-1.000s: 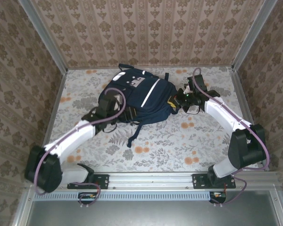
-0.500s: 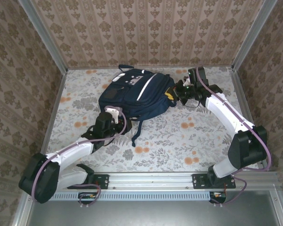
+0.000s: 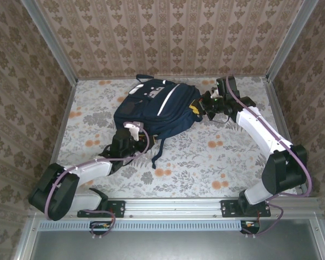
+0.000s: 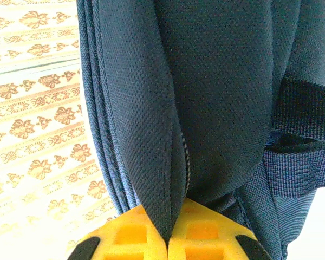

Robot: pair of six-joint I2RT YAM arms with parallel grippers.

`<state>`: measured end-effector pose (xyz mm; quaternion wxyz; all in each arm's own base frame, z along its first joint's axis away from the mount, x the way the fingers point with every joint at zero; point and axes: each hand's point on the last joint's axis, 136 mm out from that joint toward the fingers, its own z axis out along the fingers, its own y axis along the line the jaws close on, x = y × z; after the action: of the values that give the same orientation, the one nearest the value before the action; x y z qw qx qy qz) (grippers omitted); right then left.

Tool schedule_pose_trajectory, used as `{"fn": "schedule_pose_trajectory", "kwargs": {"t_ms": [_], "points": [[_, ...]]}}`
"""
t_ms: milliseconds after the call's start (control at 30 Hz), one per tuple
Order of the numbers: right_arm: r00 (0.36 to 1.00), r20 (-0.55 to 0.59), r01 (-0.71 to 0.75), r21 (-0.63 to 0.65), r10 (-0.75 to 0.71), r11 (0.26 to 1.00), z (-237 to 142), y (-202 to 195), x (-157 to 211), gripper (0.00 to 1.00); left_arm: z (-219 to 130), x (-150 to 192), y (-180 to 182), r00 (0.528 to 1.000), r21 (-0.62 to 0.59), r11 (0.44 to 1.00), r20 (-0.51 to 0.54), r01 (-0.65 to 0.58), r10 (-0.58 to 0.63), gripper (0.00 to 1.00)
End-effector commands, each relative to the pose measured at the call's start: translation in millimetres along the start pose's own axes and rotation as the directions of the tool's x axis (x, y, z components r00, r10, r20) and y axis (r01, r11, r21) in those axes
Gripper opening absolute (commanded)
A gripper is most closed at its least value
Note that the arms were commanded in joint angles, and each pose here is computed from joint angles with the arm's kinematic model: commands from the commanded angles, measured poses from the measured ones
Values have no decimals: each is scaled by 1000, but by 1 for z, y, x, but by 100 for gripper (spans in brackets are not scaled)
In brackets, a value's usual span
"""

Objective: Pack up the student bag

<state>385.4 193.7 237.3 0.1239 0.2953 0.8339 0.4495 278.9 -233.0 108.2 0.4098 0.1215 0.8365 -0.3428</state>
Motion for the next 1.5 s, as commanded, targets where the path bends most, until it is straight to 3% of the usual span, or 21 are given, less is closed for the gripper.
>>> {"fn": "schedule_pose_trajectory", "kwargs": {"t_ms": [0, 367, 733, 1200, 1300, 1467], "points": [[994, -3, 105, -234, -109, 967, -43, 80, 18, 0, 4, 6, -1, 999, -1, 999, -3, -49, 49, 37], [995, 0, 102, -233, -105, 967, -39, 82, 18, 0, -33, 11, -5, 990, -66, 991, 78, -115, 120, 35], [993, -3, 114, -235, -118, 965, -40, 87, 28, 0, -9, 21, -3, 991, -57, 990, 42, -128, 130, 35], [992, -20, 116, -231, -124, 966, -39, 83, 39, 0, 16, -3, -3, 983, -95, 981, 52, -170, 175, 39], [992, -28, 114, -231, -123, 966, -36, 81, 41, 0, 19, -8, 0, 980, -111, 976, 48, -188, 194, 34], [992, -31, 115, -219, -125, 969, -31, 74, 43, 0, 17, -9, 3, 976, -117, 971, 39, -209, 214, 13]]}}
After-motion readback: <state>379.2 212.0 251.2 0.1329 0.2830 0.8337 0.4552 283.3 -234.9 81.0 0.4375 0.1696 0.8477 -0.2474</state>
